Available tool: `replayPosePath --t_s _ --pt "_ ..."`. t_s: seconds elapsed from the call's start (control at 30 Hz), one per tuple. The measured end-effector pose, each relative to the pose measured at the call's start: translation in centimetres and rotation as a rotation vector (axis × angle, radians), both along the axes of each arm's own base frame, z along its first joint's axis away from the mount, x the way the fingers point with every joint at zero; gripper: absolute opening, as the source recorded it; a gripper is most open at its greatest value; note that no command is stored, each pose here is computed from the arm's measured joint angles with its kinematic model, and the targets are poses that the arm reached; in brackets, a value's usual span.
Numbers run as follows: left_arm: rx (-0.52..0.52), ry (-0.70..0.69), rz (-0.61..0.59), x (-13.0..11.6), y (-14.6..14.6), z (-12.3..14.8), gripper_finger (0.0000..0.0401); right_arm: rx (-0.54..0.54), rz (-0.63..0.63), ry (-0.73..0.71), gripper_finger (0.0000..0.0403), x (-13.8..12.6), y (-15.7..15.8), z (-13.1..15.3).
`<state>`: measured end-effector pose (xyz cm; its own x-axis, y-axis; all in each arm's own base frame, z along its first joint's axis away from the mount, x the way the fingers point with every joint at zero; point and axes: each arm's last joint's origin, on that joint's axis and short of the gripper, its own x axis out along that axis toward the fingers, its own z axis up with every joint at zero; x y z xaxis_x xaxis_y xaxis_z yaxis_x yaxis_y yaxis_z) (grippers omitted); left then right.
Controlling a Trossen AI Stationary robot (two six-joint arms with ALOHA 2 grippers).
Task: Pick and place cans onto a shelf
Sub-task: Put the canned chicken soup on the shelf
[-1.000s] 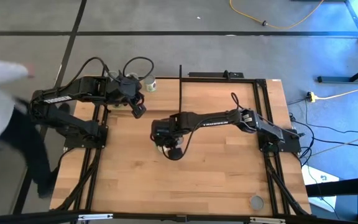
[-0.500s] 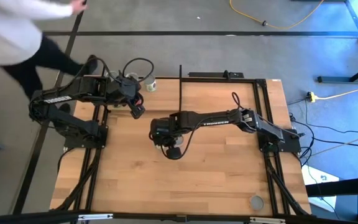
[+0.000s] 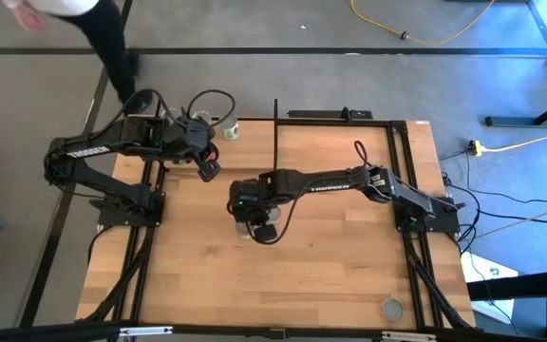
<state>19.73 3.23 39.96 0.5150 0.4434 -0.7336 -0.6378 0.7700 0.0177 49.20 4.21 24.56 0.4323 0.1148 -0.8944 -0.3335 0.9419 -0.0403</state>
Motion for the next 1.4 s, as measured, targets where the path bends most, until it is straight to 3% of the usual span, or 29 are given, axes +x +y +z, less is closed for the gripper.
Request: replayPosePath --t_s 0.17,0.43,0.6,0.77,1.0,1.1,1.2,1.3,1.4 --pt "-0.113 0.009 -0.09 0.0 -0.4 -0.2 0.0 -0.006 0.016 -0.021 0.0059 -0.9 -0.1 3.8" --pt "-0.292 0.037 -0.265 0.0 -2.0 -0.7 0.0 0.003 0.024 -0.144 0.0059 -4.7 -0.1 10.6" --pt "-0.331 0.052 -0.419 0.3 -3.6 -1.2 0.0 0.012 0.05 -0.224 0.0059 -7.9 0.7 14.9" --pt "-0.356 0.008 -0.468 1.0 -4.7 -1.6 0.0009 0.021 0.066 -0.319 0.0059 -11.1 1.5 18.7" --pt "-0.422 0.026 -0.532 1.8 -5.3 -3.3 0.004 -0.037 -0.078 -0.396 0.0059 -15.8 0.8 22.7" --pt "-0.387 0.05 -0.584 2.4 -5.8 -4.9 0.0044 -0.068 -0.158 -0.403 0.0059 -17.6 0.3 23.6" --pt "-0.289 0.088 -0.726 2.9 -6.4 -6.6 0.0044 -0.12 -0.2 -0.408 0.0059 -19.1 -0.1 24.4" --pt "-0.186 0.034 -0.882 4.0 -7.5 -7.6 0.0042 -0.162 -0.227 -0.4 0.0059 -20.3 -0.4 24.8" --pt "-0.07 -0.007 -0.957 5.2 -8.7 -8.6 0.0041 -0.181 -0.256 -0.402 0.0059 -21.5 -0.8 25.3"
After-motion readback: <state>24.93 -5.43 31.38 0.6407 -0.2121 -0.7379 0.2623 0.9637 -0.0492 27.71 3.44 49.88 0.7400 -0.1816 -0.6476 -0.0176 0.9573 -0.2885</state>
